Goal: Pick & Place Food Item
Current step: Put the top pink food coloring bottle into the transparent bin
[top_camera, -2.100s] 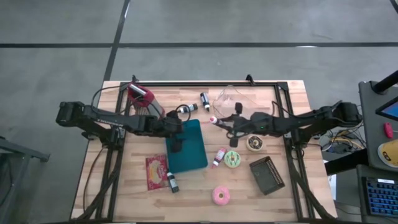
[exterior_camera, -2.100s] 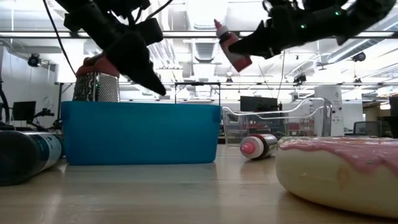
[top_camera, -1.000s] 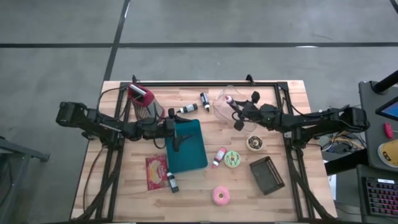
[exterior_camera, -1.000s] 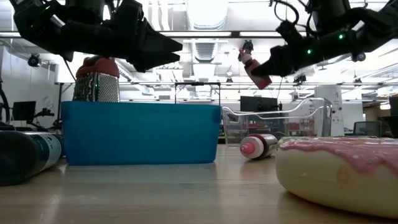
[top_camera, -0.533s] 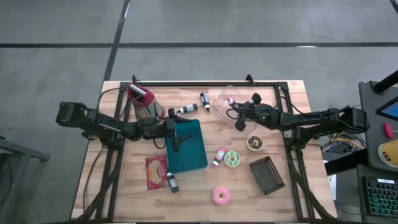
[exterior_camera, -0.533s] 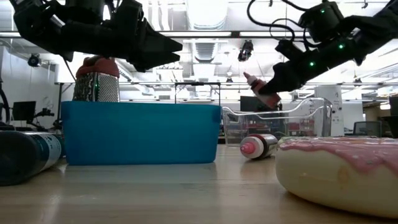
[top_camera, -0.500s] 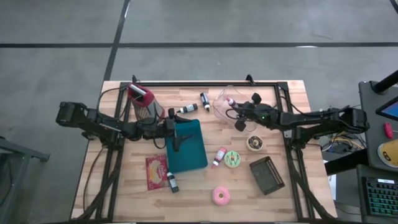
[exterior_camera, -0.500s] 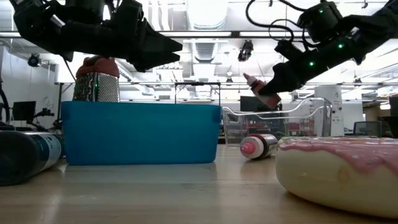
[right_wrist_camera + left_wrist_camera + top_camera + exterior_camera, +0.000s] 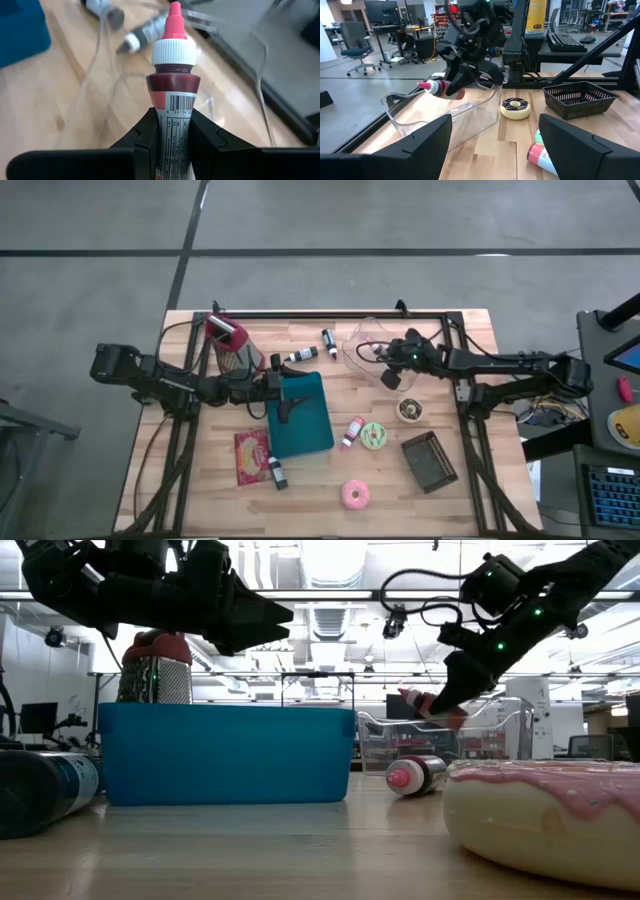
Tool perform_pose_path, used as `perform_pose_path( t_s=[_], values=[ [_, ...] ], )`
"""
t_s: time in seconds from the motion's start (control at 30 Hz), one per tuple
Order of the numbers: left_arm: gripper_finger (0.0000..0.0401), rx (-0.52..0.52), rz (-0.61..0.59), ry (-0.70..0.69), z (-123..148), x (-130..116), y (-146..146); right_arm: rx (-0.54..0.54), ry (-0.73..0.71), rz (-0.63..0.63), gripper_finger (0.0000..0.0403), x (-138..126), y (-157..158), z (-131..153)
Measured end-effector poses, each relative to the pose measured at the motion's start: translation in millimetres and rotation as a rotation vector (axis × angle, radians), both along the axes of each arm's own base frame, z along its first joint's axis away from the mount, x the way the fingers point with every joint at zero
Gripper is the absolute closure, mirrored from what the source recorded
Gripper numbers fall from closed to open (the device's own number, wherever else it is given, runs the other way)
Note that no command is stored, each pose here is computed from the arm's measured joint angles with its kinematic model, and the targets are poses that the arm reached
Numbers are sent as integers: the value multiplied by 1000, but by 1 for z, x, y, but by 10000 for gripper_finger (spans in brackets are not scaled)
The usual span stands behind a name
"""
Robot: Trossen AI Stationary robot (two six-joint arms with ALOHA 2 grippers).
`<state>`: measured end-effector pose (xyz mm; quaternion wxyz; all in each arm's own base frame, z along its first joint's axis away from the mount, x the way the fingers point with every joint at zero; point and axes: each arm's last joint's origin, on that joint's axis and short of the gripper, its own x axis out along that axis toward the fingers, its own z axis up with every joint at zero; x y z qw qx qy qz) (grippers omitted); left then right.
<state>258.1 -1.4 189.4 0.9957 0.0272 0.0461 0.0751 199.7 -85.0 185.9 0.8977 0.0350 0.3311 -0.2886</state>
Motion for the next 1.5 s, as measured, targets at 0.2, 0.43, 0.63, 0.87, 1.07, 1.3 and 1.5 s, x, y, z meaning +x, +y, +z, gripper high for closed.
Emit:
perform_pose_path(
  t_s=[0.2,0.43,0.63,0.87,1.07,1.3,1.5],
  values=[
    [96,0,0,0,0,0,0,103,62,18,337,-3,-8,10],
    [96,0,-2,0,0,0,0,178,115,37,337,-7,-13,19],
    [96,0,-1,0,0,0,0,217,172,40,337,-13,-14,16],
    [96,0,-1,0,0,0,0,249,202,44,337,-17,-15,12],
    [96,-1,-1,0,0,0,0,216,149,49,337,-13,-17,15],
    [96,-4,0,-1,0,0,0,155,45,56,337,-6,-21,21],
    [96,-4,0,0,0,0,0,111,-44,57,337,4,-27,15]
  ],
)
